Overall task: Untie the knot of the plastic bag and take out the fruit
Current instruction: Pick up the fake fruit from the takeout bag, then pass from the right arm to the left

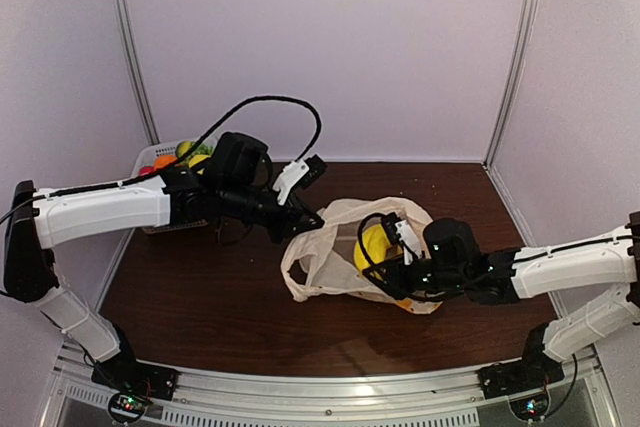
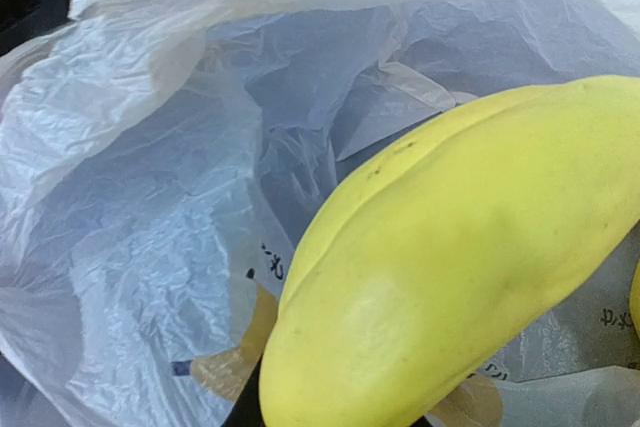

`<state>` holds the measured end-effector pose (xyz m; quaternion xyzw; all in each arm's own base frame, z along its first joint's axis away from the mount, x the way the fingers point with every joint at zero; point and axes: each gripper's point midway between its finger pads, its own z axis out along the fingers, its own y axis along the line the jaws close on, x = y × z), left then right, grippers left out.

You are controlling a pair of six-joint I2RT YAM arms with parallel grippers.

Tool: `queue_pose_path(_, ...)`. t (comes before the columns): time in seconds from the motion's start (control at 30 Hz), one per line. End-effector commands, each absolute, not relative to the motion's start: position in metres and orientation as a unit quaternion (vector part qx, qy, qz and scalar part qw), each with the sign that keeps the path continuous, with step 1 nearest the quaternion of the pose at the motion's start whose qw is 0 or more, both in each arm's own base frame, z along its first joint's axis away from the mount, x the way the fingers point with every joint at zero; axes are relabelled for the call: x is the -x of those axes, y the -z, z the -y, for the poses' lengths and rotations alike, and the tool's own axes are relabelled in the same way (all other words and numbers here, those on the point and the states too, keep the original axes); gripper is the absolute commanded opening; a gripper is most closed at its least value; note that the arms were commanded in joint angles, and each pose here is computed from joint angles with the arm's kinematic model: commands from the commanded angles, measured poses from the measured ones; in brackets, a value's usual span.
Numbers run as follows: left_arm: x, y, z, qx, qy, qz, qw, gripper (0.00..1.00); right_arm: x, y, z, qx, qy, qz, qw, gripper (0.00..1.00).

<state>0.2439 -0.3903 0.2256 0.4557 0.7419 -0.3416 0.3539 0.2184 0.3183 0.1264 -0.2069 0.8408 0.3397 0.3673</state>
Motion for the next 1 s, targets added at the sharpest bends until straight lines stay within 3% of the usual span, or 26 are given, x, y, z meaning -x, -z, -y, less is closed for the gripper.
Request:
queue_pose_path(0.0,-0.26,-0.221,0.387,-0.433,0.326,-0.758,0.364,0.0,-0.2,-0.142,-0.318,0.238,-0.371,-0.822,0.361,0.0)
queue_pose_path(0.4,-0.263,-0.219,0.387,-0.429,0.32,-0.762,0.365,0.0,-0.18,-0.202,-0.318,0.252,-0.443,-0.771,0.381,0.02)
queue_pose_path(0.7,-0.271,-0.222,0.39,-0.417,0.318,-0.765,0.374,0.02,-0.152,-0.226,-0.318,0.278,-0.493,-0.746,0.352,0.02)
queue_pose_path(0.77,-0.274,-0.224,0.39,-0.412,0.314,-0.768,0.377,0.33,-0.149,-0.233,-0.314,0.276,-0.496,-0.741,0.359,0.02)
queue_pose_path(0.83,-0.277,-0.231,0.391,-0.402,0.317,-0.769,0.383,0.56,-0.151,-0.242,-0.307,0.266,-0.492,-0.739,0.376,0.02)
queue_pose_path(0.9,-0.28,-0.244,0.39,-0.38,0.325,-0.769,0.398,0.74,-0.157,-0.249,-0.297,0.247,-0.48,-0.741,0.4,0.0)
queue_pose_path(0.97,-0.283,-0.264,0.388,-0.357,0.336,-0.765,0.418,0.84,-0.161,-0.257,-0.289,0.237,-0.471,-0.738,0.422,0.0)
